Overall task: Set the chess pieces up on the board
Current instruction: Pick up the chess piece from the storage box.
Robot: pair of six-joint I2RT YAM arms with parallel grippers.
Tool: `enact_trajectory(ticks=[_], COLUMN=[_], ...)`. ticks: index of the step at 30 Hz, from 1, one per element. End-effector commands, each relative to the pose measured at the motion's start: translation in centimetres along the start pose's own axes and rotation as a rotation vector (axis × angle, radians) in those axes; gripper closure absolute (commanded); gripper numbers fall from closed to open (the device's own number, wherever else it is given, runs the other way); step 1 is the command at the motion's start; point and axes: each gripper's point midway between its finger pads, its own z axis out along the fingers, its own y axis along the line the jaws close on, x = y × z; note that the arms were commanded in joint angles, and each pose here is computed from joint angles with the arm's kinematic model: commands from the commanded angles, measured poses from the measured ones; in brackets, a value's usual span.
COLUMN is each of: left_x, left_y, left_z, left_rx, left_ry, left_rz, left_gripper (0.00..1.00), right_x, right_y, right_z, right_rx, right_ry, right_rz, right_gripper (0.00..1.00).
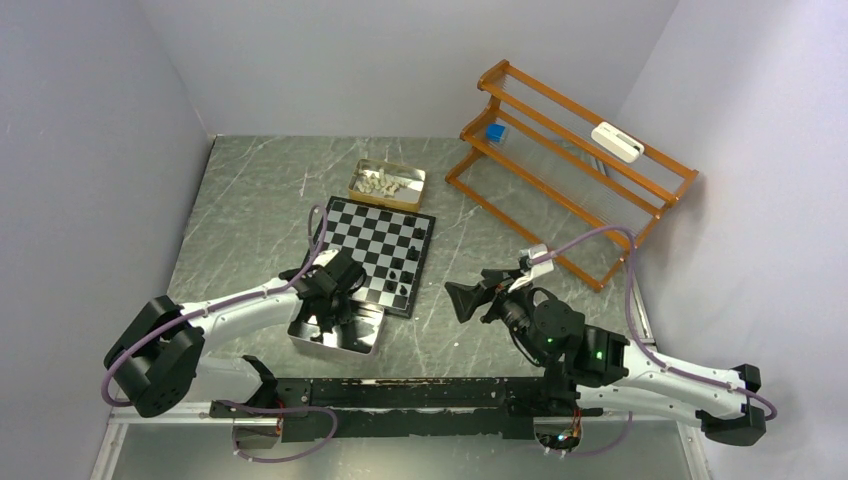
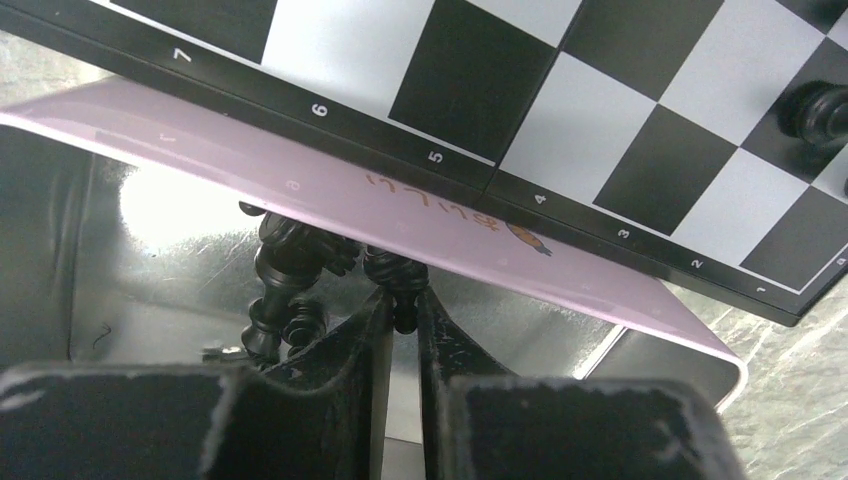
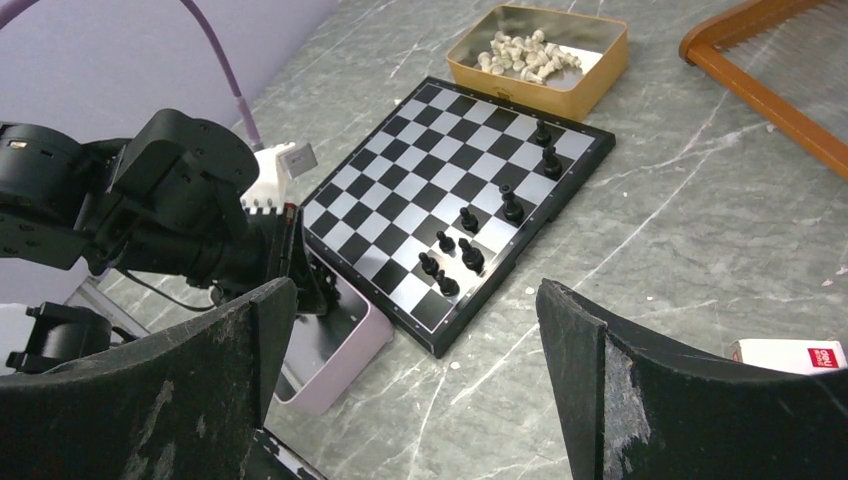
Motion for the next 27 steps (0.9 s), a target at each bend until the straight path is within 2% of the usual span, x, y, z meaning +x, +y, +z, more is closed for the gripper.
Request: enact_trajectory(ticks=[1,8,14,20,24,27], left_x=[0.7,0.4,-0.8,-2.0,-2.5,-2.7], left_y=[0.3,0.4,-1.2,-2.5,-3.6,-4.8], left_z=[0.3,-1.0,-3.2,-5.3,-6.9,-8.2], left_rx=[0.003,0.022,0.127,0.235,0.322,0.418], left_ry=[0.012,0.001,-0.037,-0.096,-0.125,-0.146], left_rz=[0.022,0.026,0.036,0.086,0.121,0.161], left_gripper=[0.84,0.91,0.94,0.95,0.95,0.95], right_x=[0.3,0.6,0.4,2.2,2.8,2.9], right_y=[-0.1,1.1,3.7,6.7,8.6,9.4], right_z=[0.2,0.7,1.6,4.1,6.7,8.7], right_rx=[0.013,-0.015,-0.087,-0.123,-0.187,-0.291], right_ry=[0.005,0.026,0.038,0.144,0.224,0.291], right_rz=[0.013,0.026,0.059,-0.009,0.0,0.087], right_gripper=[0.06,0.06,0.06,0.08,0.13,0.23])
